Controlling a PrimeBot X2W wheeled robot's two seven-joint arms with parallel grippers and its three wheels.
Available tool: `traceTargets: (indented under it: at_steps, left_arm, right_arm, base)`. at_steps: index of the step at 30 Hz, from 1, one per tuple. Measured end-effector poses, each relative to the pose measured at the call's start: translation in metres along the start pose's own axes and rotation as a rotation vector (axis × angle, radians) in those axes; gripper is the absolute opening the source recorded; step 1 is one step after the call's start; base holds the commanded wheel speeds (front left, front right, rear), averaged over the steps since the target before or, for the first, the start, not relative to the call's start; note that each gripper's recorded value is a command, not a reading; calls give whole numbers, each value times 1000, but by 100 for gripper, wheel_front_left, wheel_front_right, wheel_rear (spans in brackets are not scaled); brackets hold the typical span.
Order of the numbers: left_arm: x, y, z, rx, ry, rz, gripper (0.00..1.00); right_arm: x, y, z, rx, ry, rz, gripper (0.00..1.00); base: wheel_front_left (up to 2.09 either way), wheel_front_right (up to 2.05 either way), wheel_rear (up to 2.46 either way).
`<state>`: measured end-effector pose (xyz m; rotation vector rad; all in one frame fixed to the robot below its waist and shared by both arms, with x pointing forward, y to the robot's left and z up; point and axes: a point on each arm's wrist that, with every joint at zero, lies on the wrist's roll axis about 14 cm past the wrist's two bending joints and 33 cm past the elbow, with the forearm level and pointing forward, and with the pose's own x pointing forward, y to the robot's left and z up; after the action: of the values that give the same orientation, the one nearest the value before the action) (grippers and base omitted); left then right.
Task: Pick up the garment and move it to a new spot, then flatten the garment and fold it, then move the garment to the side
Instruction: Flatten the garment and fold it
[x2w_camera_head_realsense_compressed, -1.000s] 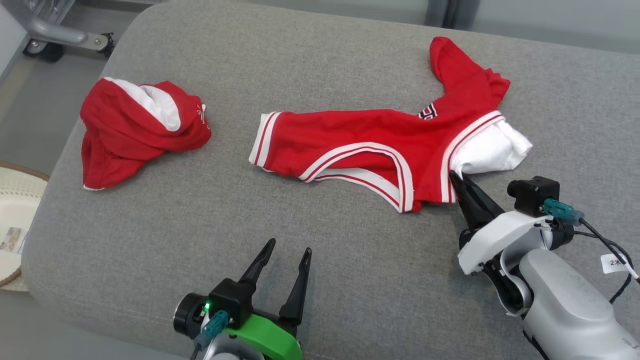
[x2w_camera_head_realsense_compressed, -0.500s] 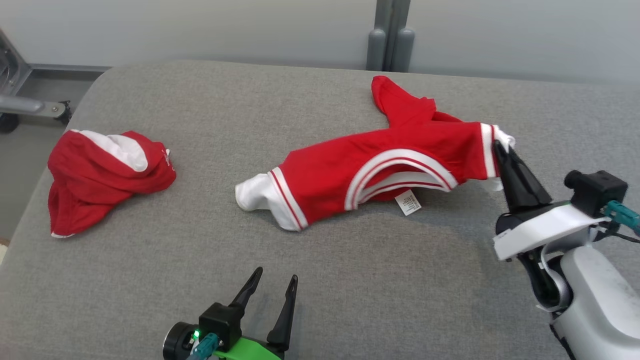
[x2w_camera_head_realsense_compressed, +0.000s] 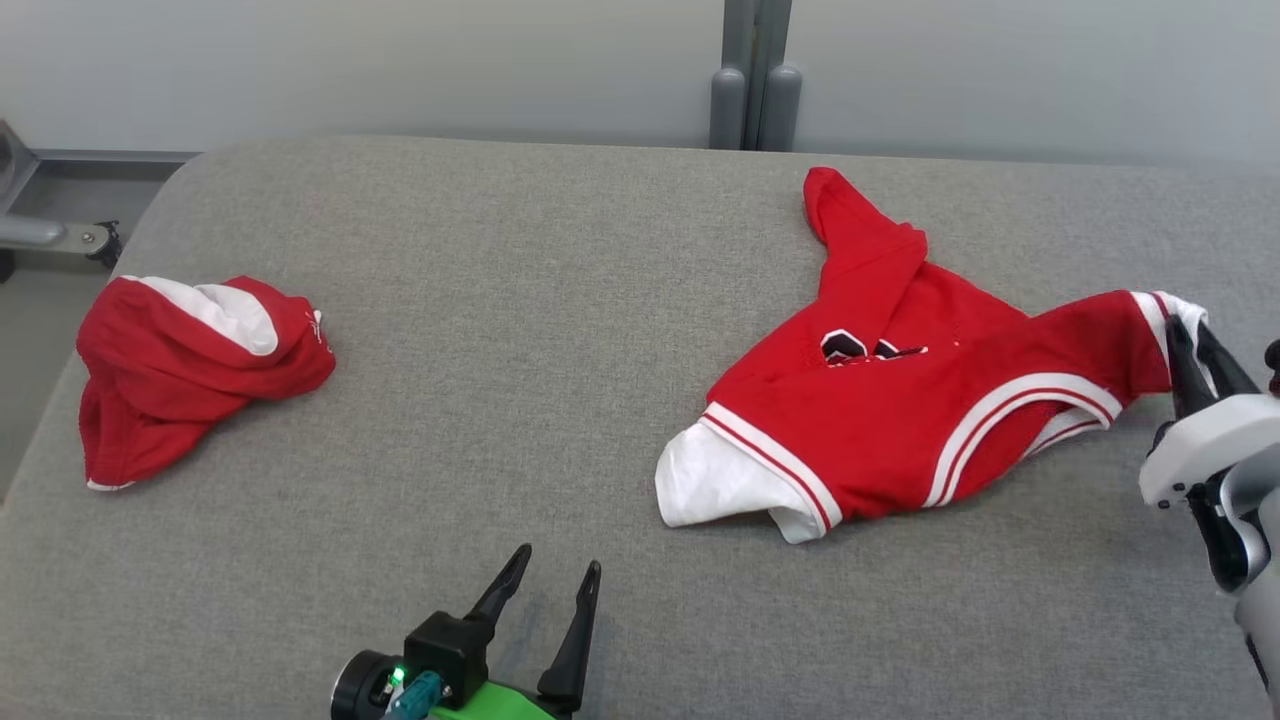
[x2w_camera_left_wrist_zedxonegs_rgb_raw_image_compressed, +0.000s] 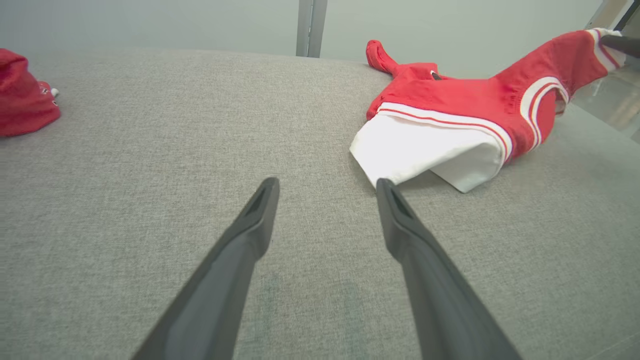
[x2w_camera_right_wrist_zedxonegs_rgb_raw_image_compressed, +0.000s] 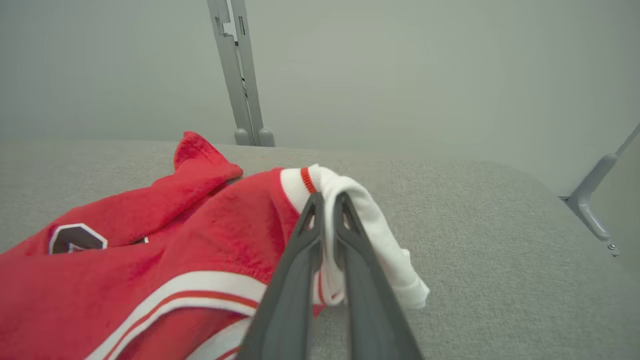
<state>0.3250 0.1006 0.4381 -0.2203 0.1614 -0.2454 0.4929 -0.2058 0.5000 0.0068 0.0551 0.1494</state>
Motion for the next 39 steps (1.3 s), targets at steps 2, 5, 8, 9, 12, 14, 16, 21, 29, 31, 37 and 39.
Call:
traceTargets:
  at_steps: [2,5,8,9,12,14,16,21,29,31,37,39]
  left_arm:
    - [-1,3,-2,-2,6,9,100]
    - [-1,5,-3,-4,8,17,100]
    - [0,4,-2,-6,7,14,100]
    - [0,3,-2,-7,7,12,100]
    - [2,0,-3,-13,11,5,100]
    - [4,-1,-3,-15,12,2,100]
    - [6,-2,-2,-18,9,-2,100]
    - [6,3,0,-30,3,19,100]
    - [0,15,-4,-42,13,71,100]
    - [0,15,-4,-45,15,72,100]
    - [5,12,2,-42,-3,59,100]
    - [8,10,3,-39,-7,48,100]
  right_arm:
    - [9,3,-2,-10,18,4,100]
    - [16,27,0,-28,11,65,100]
    - [18,63,14,-26,-46,161,100]
    - [16,72,16,-25,-58,188,100]
    - [6,111,11,-1,-61,298,100]
    - [-7,152,-3,8,-30,418,100]
    - [-21,185,-17,29,15,521,100]
    - [-41,218,-50,-5,123,664,100]
    - [-45,220,-89,-118,243,722,50]
    - [-42,216,-93,-142,253,716,0]
    - [-26,214,-50,-84,128,686,0]
    - [-22,202,-27,-90,55,661,0]
  base:
    - [0,0,0]
    - [0,0,0]
    - [0,0,0]
    - [0,0,0]
    - [0,0,0]
    - [0,0,0]
    - [0,0,0]
    - [0,0,0]
    - [0,0,0]
    - [0,0,0]
    - [0,0,0]
    - [0,0,0]
